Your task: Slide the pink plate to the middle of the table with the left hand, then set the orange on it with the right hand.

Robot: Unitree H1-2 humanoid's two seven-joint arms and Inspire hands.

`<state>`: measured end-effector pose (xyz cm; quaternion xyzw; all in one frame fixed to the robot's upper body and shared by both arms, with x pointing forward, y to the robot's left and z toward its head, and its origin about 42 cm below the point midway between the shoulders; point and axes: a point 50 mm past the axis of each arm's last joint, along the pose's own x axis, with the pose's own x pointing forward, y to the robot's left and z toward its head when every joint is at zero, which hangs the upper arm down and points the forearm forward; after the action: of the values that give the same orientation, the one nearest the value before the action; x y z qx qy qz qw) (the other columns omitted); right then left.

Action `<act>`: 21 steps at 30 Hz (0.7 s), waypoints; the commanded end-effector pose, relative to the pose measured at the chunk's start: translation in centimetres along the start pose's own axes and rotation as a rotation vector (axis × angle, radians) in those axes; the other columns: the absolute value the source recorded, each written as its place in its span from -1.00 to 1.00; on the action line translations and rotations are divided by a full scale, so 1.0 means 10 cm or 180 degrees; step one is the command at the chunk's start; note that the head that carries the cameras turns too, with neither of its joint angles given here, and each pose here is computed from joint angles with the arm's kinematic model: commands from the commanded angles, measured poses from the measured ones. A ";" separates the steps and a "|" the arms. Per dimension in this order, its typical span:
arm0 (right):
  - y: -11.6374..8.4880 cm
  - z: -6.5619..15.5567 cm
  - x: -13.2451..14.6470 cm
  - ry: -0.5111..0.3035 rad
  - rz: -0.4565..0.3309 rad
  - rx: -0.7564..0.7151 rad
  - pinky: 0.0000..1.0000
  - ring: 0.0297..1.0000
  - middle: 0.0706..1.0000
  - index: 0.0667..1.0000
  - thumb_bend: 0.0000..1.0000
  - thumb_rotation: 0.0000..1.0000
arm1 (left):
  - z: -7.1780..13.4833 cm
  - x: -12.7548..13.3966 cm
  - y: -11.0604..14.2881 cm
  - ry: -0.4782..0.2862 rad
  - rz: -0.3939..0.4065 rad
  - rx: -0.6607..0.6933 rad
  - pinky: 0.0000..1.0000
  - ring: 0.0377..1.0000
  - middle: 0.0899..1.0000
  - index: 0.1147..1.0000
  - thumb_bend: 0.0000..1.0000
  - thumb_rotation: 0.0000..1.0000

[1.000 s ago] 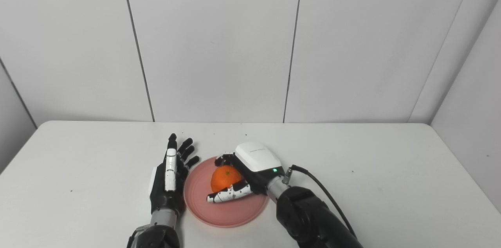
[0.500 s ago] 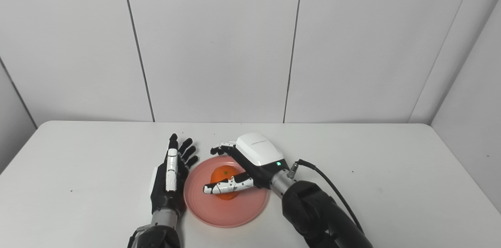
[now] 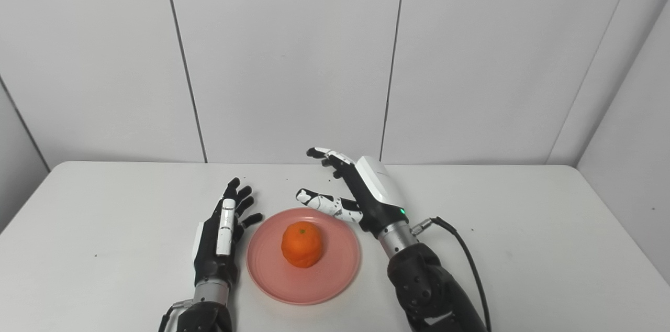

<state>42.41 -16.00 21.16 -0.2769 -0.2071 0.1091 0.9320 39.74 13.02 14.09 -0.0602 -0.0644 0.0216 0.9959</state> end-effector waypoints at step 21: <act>0.30 -0.42 -0.10 0.0961 -0.1091 0.2393 1.00 0.94 0.95 0.94 0.58 1.00 | 0.36 0.23 0.15 -0.0517 -0.0352 0.0455 1.00 0.99 0.96 0.91 0.44 0.95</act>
<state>42.64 -16.26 14.63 0.1054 -0.0391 -0.0246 0.9934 40.71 15.52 15.41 0.0191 -0.1153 -0.0099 0.9931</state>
